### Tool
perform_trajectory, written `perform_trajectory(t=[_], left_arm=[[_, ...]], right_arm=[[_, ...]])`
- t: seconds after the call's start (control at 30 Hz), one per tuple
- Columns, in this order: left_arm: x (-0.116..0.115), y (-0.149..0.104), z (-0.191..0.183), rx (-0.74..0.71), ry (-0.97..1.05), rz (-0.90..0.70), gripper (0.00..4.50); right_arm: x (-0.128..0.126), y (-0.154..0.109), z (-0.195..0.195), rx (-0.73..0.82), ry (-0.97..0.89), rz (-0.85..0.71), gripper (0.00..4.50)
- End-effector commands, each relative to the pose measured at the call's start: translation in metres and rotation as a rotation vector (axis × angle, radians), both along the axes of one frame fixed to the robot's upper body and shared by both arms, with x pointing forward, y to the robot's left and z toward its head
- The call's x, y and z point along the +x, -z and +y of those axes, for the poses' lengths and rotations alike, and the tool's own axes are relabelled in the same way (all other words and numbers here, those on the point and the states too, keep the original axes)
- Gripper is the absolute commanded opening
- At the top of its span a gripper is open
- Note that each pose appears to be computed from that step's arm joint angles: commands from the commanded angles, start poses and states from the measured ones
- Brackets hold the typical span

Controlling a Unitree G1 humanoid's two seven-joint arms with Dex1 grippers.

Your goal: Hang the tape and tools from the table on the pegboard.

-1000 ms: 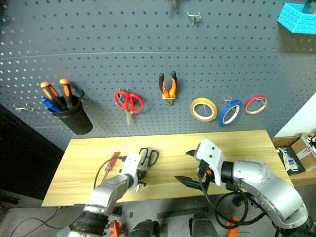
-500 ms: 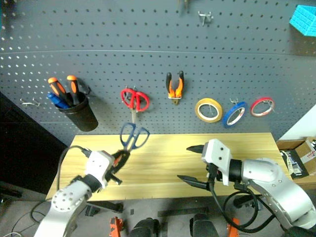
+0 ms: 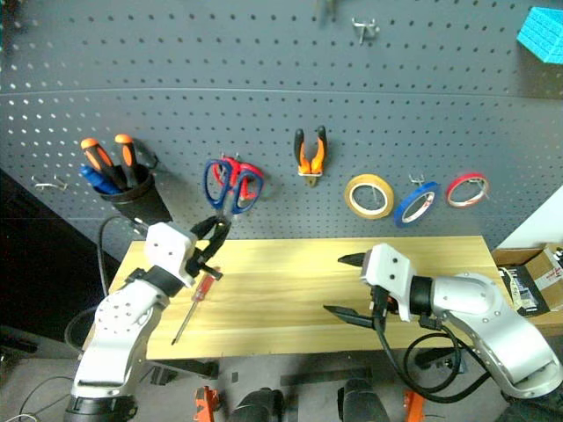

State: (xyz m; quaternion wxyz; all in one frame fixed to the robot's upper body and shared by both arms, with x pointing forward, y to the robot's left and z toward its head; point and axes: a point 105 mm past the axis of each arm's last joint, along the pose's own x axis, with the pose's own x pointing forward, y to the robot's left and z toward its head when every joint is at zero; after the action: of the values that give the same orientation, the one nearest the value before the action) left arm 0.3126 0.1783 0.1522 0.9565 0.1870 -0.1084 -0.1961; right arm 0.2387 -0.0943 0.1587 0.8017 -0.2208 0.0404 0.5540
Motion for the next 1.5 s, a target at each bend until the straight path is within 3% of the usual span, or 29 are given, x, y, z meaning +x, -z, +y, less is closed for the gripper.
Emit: perform_trajectory(t=[0.03,0.2,0.43,0.73,0.93,1.1,1.2,1.5], left_arm=[[0.003,-0.010,0.005,-0.011,-0.021,-0.041,0.66],[0.010,-0.011,-0.002,-0.029,-0.001,-0.037,0.66],[0.022,-0.009,-0.003,-0.077,-0.033,-0.012,0.66],[0.025,0.008,-0.006,-0.078,-0.025,0.056,0.66],[0.021,0.012,-0.005,-0.081,-0.027,0.074,2.48],[-0.004,0.091,0.027,-0.046,-0.149,0.470,4.01],[-0.006,0.105,0.059,-0.059,-0.271,0.570,4.01],[0.014,0.131,0.099,-0.071,-0.369,0.811,4.01]], right_arm=[[-0.001,-0.011,0.004,0.002,-0.022,-0.059,4.50],[0.001,-0.022,0.008,0.031,-0.021,-0.096,4.50],[0.004,-0.062,0.021,0.195,-0.030,-0.152,4.50],[0.005,-0.069,0.025,0.204,-0.029,-0.180,4.50],[0.006,-0.070,0.029,0.222,-0.023,-0.178,4.50],[0.010,-0.036,0.033,0.274,0.127,0.006,4.50],[0.009,-0.011,0.037,0.233,0.207,0.115,4.50],[0.017,0.006,0.055,0.224,0.332,0.234,4.50]])
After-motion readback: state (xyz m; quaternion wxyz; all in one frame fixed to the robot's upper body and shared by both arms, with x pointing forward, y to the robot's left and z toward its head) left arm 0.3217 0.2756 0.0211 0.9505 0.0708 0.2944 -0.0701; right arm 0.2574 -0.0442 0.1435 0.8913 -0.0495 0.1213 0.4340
